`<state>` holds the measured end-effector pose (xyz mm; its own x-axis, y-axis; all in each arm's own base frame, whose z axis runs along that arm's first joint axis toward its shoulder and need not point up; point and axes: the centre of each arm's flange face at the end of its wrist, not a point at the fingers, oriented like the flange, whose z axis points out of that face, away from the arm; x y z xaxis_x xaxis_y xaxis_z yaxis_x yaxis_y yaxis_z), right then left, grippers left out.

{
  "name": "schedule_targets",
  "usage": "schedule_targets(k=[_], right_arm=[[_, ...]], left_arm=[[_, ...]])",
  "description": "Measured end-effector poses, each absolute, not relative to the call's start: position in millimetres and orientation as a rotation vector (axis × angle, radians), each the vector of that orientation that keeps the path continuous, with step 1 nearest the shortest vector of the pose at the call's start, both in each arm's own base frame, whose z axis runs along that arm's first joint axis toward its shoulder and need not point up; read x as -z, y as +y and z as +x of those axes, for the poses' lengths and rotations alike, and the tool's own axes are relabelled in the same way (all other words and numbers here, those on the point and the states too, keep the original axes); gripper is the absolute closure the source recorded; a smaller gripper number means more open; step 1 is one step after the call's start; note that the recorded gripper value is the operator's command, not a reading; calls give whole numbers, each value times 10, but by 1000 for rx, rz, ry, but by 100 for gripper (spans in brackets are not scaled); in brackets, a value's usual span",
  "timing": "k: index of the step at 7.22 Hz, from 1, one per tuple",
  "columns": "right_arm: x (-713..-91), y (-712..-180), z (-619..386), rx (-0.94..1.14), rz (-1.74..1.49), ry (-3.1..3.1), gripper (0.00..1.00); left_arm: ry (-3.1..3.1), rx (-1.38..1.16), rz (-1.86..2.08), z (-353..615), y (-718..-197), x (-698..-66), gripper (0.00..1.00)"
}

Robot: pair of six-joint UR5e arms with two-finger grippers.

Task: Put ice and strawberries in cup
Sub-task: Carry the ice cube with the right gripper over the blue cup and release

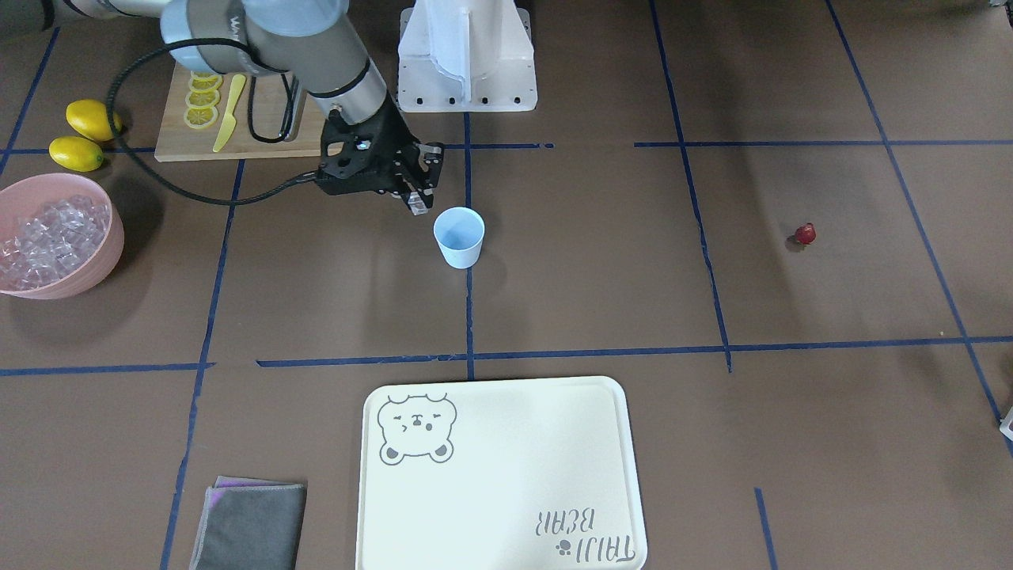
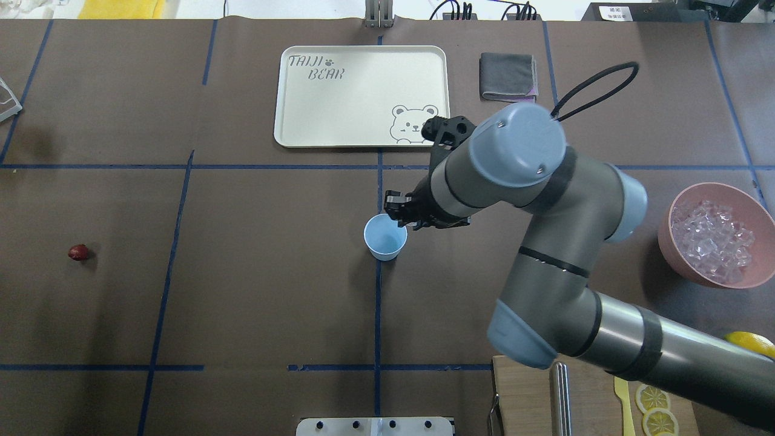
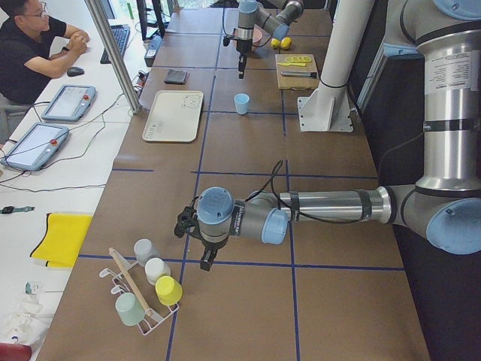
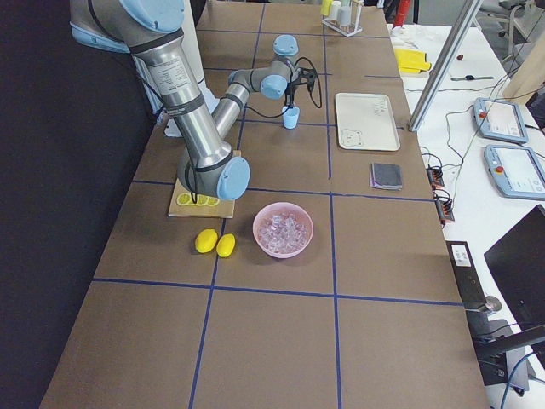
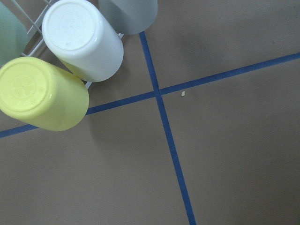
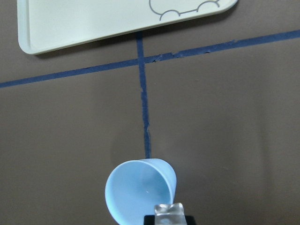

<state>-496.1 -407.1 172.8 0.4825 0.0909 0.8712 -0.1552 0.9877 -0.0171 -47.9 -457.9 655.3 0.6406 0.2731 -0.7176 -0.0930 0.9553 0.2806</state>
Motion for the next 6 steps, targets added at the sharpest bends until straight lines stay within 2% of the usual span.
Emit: schedule_targets(k=[2,3,4,5,6], right_arm=[[-1676,-4011,-5306,-159,95,-1030,87],[-1741,-4016,-5367,-156,96,-1014,76],[-1783,-4023,-5396,-153,97,-1003,55],[-1813,-4032,-5417,-151,97,-996,45],[-1840,-4041,-5441,-146,98,-989,43]], left_arm=[[862,-211,222,-470,-4548,-6571,0],[864,-210,221,-470,-4501,-6595,0],[865,-212,224,-470,-4469,-6609,0],[865,-212,225,-470,-4454,-6619,0],[865,-212,225,-469,-4448,-6624,0]])
